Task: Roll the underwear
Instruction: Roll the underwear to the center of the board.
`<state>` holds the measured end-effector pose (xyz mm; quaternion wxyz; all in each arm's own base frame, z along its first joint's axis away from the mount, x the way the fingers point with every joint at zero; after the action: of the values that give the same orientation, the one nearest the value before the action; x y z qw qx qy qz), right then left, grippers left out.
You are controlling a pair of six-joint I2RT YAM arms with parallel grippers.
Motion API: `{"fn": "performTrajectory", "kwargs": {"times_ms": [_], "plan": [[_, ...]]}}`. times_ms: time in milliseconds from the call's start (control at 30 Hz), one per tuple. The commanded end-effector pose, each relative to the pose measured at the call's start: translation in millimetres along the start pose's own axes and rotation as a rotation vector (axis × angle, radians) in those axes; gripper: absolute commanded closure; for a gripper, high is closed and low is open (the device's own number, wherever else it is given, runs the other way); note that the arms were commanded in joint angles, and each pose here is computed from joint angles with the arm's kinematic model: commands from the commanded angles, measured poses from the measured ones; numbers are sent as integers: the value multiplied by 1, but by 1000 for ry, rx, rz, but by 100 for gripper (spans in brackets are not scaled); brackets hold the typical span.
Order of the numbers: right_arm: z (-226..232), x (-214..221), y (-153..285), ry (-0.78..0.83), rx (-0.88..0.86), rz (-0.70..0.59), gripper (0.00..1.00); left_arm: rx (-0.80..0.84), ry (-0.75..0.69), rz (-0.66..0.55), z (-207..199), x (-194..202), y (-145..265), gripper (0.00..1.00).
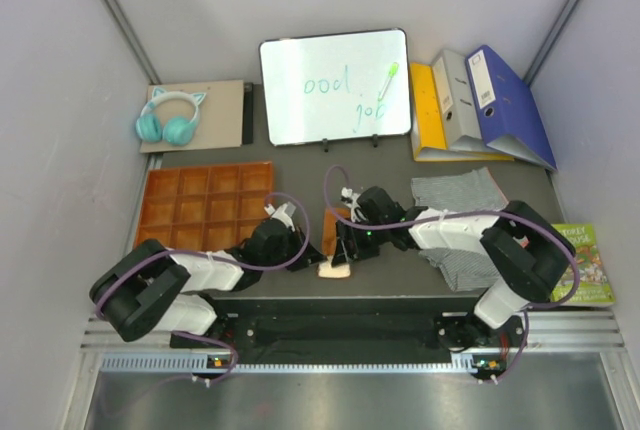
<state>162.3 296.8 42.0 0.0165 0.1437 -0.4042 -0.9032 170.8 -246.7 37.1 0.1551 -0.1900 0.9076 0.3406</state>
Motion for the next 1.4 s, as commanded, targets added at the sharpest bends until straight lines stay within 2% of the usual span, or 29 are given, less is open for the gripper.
{"fn": "performTrajectory", "kwargs": {"times_ms": [0,133,267,533,733,800,1367], "plan": [[-40,10,27,89,264,41,24,-66,13,99,5,13,5,100],[-16,-6,52,210,226,-93,20,-116,32,150,7,16,10,100],[-7,-6,53,361,278,-218,20,-124,46,186,3,15,11,100],[40,20,44,634,219,-379,32,-163,53,252,11,15,9,100],[44,21,43,741,274,-475,39,-154,69,289,12,15,6,100],[55,19,43,758,239,-515,40,-143,83,303,12,16,6,100],[49,37,13,879,228,-403,48,-134,123,354,14,18,3,100]]}}
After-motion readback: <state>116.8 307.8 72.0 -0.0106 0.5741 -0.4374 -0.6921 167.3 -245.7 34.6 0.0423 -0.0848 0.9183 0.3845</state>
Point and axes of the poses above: each gripper's point midway between its finger pads, its own y axis back along the fingers, its own z axis along the line the jaws close on, x = y × z, the point moved 2 cm from there along y, back along the fingers, and after that the axes turned 7 degrees about -y, right-handed, at the moved point
